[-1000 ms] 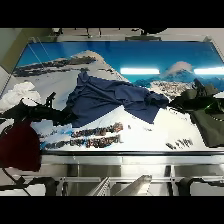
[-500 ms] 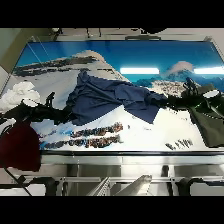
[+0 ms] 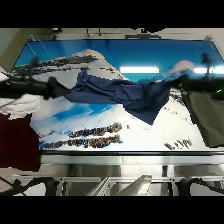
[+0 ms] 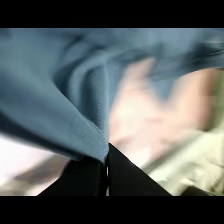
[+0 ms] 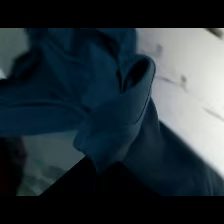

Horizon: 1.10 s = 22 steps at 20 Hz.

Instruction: Fold the shirts.

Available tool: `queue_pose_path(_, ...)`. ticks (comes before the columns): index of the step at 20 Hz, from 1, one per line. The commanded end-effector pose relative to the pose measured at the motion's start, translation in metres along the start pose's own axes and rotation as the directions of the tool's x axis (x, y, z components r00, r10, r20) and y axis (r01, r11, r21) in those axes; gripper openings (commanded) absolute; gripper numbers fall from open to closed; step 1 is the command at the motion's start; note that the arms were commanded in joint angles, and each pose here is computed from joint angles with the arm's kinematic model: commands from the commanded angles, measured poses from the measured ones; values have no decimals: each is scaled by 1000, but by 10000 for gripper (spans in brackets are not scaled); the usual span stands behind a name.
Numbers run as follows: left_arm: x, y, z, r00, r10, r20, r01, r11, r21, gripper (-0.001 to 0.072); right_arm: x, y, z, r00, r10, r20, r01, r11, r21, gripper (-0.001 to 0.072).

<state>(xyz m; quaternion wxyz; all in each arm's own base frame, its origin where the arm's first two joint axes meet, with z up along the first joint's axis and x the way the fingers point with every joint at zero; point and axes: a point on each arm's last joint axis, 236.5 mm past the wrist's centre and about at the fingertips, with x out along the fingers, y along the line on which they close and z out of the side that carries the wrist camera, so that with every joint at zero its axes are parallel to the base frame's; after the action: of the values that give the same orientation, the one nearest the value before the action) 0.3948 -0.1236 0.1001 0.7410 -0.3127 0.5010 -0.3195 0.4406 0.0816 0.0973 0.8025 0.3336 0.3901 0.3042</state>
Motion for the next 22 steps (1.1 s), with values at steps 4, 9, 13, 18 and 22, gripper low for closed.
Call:
queue_pose_path(4, -287, -326, -20, 530, -839, 127, 465, 412, 784, 28, -257, 302, 86, 619, 631, 467, -379, 761, -526, 14)
queue_pose_path(9, -410, -379, -81, 364, -897, 253, 87, 303, 949, 28, -335, 380, 52, 483, 593, 644, -41, 750, -660, 14)
queue_pose_path(13, -427, -359, -67, 329, -863, 383, -15, 401, 916, 28, -350, 398, 47, 408, 587, 699, 54, 748, -661, 14)
queue_pose_path(18, -317, -265, 33, 615, -646, 452, 134, 651, 747, 28, -273, 305, 80, 654, 298, 695, 138, 856, -497, 14)
queue_pose_path(22, -166, -159, 102, 850, -388, 357, 158, 834, 529, 28, -138, 186, 94, 848, 78, 525, 131, 927, -351, 14)
